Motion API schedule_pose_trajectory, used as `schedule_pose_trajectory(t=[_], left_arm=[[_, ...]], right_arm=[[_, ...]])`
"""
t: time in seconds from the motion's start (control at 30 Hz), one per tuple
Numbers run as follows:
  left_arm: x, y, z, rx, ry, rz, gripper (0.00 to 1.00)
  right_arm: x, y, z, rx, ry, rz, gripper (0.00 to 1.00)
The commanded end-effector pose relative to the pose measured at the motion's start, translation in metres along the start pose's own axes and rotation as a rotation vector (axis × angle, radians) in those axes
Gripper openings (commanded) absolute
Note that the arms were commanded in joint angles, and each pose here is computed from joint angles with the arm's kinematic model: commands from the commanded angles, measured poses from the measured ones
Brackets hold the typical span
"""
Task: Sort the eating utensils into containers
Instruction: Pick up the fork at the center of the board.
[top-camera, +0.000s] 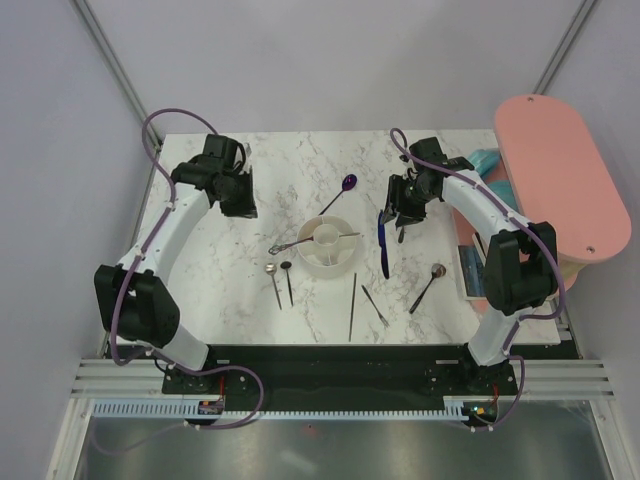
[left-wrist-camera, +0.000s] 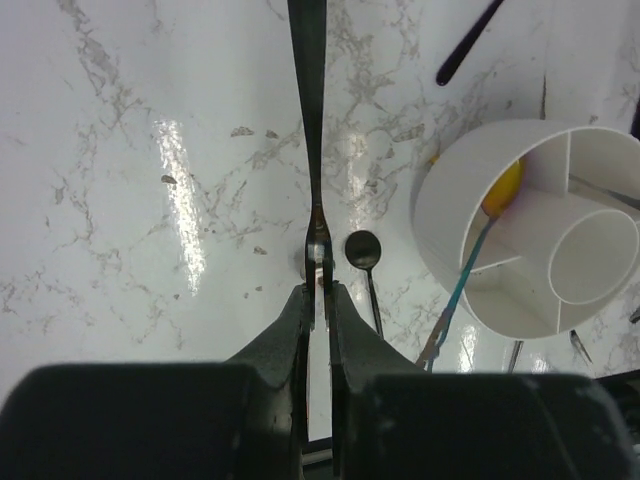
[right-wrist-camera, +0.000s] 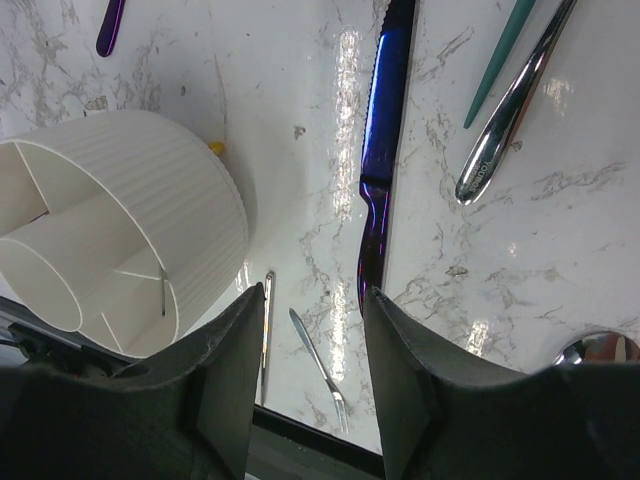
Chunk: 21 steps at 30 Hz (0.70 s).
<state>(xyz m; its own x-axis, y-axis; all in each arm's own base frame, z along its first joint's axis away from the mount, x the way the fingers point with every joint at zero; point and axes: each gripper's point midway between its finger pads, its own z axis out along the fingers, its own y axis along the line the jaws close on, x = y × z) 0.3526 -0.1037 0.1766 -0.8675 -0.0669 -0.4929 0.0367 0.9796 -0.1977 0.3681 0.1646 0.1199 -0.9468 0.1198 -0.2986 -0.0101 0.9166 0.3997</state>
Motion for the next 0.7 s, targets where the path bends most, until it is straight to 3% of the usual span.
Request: schedule_pose_trajectory(t=[0.0, 0.17, 0.37, 0.67], left_arm=[[0.0, -0.044, -0.025, 0.185, -0.035, 0.131, 0.02], [0.002, -0.086, -0.036, 0.324, -0.039, 0.145, 0.02], [0.004, -0.126, -0.038, 0.374, -0.052, 0.225, 0.02], [0.0, -0.152, -0.024, 0.454, -0.024, 0.319, 0.02]], right_arm=[[-0.018, 0.014, -0.003, -0.035, -0.052, -0.011, 0.52], [-0.02, 0.018, -0.002, -0.043, -0.055, -0.014, 0.52], [-0.024, 0.029, -0.007, -0.097, -0.081, -0.013, 0.54], [-0.035, 0.093, -0.04, -0.397, -0.173, -0.108, 0.64]])
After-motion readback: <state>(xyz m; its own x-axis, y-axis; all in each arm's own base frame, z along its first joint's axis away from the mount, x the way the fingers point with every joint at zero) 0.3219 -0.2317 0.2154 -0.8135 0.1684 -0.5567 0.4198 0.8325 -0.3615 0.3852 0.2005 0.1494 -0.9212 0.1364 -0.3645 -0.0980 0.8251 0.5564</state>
